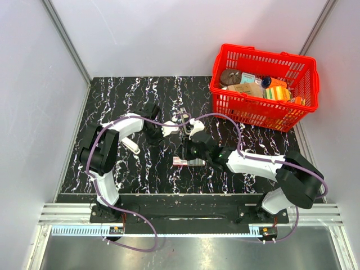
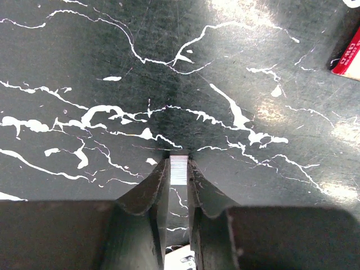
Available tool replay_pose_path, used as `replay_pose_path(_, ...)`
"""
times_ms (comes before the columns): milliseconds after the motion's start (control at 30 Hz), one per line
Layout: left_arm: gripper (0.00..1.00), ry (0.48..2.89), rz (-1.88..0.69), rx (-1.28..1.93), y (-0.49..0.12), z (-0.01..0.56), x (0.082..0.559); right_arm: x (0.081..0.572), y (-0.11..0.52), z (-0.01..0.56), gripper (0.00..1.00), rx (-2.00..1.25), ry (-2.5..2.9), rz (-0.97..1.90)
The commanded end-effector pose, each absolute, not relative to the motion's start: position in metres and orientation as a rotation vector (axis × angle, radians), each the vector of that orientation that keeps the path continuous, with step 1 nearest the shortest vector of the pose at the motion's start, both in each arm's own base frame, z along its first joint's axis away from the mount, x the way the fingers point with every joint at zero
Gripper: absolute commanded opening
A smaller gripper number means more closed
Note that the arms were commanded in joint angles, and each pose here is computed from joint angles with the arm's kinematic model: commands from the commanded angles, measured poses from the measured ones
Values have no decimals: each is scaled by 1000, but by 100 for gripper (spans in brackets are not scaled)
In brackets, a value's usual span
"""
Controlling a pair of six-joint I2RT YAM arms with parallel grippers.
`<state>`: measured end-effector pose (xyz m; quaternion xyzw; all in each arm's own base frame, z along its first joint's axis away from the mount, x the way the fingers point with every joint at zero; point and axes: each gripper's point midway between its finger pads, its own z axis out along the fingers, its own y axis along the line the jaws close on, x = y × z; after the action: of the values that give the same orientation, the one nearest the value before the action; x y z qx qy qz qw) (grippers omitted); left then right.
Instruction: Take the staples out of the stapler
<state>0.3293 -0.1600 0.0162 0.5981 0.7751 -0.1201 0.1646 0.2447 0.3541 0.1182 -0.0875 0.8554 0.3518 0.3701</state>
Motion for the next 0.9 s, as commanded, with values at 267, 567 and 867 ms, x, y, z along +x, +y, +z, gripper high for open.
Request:
replay_pose_path(267, 2, 2246, -381, 1568, -171, 30, 339, 249, 364, 151, 31, -239, 2093, 987)
replay_pose_path(567, 1, 2104, -802, 1107, -189, 167, 356, 251, 365, 168, 32, -212, 2075, 1005)
replay_pose_path(867, 2, 1918, -1284, 834, -196, 254, 329, 262, 370, 223, 47, -206, 1949, 1160)
